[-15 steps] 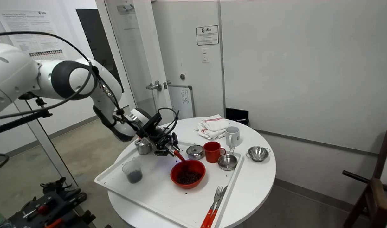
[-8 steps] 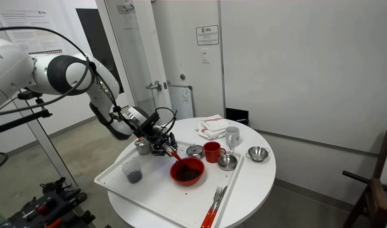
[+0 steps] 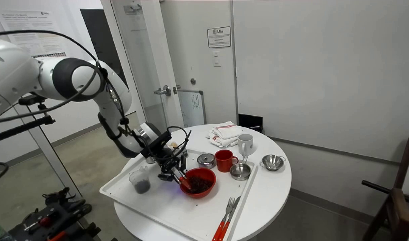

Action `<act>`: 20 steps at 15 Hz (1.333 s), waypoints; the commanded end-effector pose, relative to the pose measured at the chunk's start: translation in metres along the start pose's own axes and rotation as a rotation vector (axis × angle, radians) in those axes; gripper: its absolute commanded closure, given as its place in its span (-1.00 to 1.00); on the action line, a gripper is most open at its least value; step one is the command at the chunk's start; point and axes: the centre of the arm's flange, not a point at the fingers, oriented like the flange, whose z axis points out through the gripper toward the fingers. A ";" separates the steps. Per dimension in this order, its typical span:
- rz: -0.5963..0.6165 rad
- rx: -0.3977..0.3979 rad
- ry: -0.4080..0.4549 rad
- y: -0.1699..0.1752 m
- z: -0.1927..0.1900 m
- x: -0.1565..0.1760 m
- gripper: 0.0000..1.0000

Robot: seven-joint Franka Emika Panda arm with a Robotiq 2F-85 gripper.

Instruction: Use the spoon to stir the contents of the red bowl

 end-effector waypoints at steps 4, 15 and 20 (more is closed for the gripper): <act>0.029 0.055 -0.060 0.008 0.038 -0.004 0.90; 0.174 -0.039 -0.121 0.083 0.015 -0.019 0.90; 0.132 -0.128 -0.189 0.069 0.009 -0.013 0.90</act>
